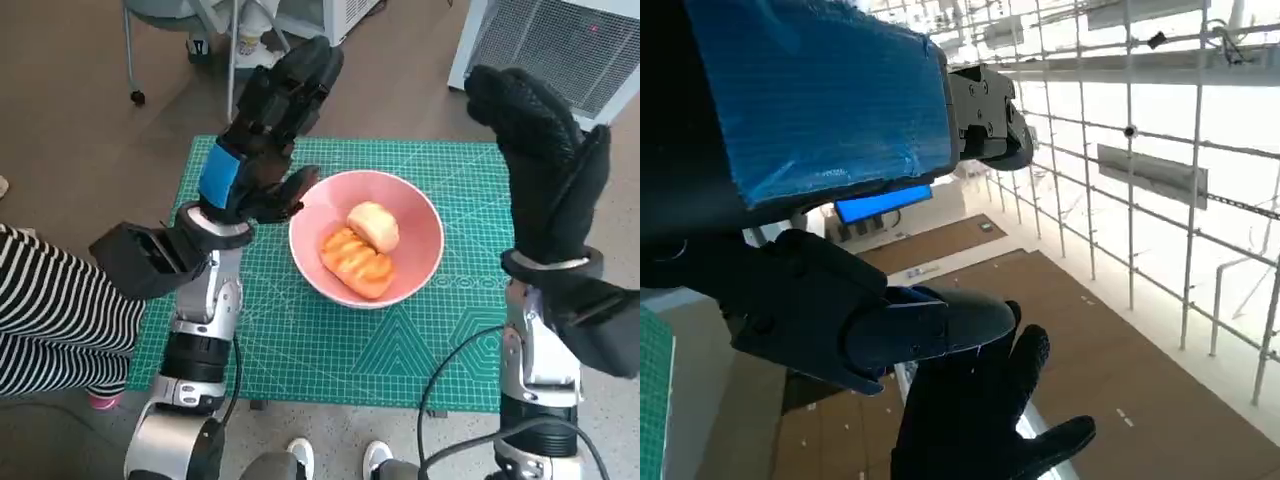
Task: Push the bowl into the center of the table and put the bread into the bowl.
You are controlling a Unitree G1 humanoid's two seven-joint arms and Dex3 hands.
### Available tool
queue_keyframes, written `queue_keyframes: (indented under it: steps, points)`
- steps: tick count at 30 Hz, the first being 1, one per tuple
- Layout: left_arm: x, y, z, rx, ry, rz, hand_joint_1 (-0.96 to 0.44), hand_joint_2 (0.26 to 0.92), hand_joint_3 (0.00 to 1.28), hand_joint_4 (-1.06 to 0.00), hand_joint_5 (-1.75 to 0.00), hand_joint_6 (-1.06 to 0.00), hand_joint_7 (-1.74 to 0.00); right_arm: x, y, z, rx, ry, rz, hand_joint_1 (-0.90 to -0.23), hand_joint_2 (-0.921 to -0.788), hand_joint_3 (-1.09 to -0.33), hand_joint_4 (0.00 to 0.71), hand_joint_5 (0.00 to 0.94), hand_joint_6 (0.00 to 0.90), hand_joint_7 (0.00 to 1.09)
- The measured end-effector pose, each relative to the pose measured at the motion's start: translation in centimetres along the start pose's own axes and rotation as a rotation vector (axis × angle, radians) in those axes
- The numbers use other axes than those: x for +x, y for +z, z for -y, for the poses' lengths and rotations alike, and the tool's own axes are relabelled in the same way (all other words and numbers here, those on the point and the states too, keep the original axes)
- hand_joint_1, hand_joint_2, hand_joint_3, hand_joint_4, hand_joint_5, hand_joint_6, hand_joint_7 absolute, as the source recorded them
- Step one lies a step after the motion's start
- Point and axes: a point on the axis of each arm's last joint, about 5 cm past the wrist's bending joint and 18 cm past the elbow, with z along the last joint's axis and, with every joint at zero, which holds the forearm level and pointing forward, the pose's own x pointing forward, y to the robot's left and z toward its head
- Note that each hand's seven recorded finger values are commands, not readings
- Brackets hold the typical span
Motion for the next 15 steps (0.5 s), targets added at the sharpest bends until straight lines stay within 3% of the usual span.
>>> queue_keyframes:
  steps: [15]
  points:
    - [-0.02, 0.23, -0.19, -0.019, 0.000, 0.005, -0.70, 0.921, 0.50, -0.11, -0.06, 0.00, -0.57, 0.09, 0.01, -0.04, 0.001, 0.002, -0.002, -0.692, -0.921, -0.718, 0.197, 0.001, 0.118, 0.40]
